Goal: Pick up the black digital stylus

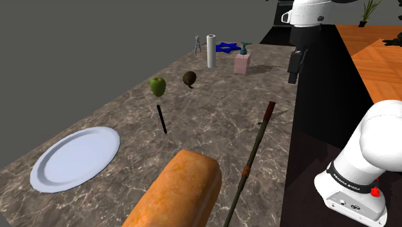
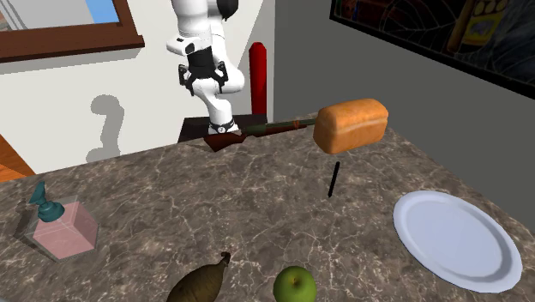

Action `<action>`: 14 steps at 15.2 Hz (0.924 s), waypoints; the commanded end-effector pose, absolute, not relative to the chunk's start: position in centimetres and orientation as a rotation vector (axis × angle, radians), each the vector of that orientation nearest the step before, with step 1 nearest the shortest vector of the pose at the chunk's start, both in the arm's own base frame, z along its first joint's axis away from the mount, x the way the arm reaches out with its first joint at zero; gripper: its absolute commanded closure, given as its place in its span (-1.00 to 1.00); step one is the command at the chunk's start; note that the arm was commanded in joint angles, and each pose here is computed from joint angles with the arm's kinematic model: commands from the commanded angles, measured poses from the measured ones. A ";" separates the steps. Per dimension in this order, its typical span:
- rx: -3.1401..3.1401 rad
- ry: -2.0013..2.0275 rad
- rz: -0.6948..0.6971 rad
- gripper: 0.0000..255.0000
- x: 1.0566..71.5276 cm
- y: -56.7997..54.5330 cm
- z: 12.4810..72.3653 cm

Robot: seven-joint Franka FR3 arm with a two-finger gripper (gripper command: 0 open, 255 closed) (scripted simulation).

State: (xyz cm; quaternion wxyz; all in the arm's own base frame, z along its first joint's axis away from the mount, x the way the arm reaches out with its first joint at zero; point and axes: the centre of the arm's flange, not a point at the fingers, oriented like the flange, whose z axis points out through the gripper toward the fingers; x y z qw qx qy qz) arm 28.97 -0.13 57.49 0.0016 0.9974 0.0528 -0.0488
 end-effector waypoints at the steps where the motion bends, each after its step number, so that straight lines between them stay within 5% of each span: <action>1: 3.130 0.166 -0.153 -1.00 29.0 -0.1 57.5; 14: 3.136 0.487 0.097 -1.00 39.8 9.5 54.4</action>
